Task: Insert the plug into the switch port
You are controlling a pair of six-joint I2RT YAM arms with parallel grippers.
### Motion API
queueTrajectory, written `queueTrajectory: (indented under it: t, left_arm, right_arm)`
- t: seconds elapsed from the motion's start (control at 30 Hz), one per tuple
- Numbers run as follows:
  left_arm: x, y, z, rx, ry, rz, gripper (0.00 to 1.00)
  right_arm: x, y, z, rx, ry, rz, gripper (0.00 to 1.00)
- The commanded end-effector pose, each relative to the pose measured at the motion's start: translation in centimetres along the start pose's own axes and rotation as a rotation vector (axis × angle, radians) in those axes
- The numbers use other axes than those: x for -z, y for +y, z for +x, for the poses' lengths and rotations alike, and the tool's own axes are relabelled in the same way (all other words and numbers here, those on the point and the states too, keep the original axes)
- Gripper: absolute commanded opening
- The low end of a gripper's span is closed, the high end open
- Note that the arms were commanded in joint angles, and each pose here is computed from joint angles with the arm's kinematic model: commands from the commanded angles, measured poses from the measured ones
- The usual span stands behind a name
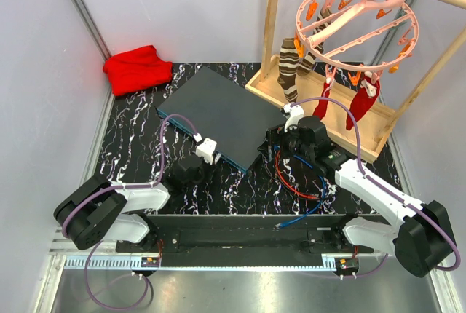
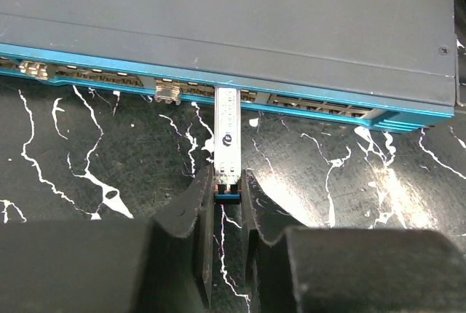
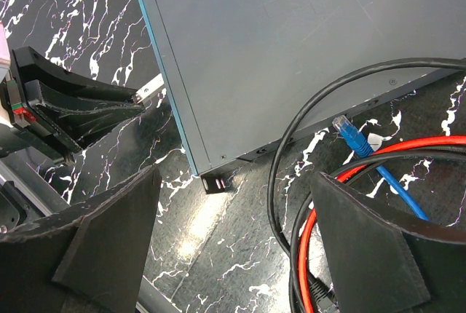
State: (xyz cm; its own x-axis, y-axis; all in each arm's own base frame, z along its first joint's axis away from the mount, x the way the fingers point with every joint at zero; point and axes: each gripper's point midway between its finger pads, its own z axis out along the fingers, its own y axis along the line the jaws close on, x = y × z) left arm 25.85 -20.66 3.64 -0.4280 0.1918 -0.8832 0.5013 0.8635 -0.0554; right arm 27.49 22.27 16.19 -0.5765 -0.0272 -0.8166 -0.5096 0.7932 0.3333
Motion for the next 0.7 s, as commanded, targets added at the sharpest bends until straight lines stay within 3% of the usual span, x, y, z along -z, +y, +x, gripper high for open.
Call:
queueTrajectory:
  t: [0.0, 0.67]
  left_arm:
    - [0.1, -0.5, -1.7, 0.016, -0.059, 0.028, 0.0]
    - [-0.3, -1.3, -3.4, 0.002, -0.092, 0.06, 0.0]
  right_arm:
    - [-0.1, 0.1, -1.3, 0.008, -0.052, -0.011, 0.93]
    - [-0.3, 0.2, -1.4, 0.007, -0.051, -0.017, 0.93]
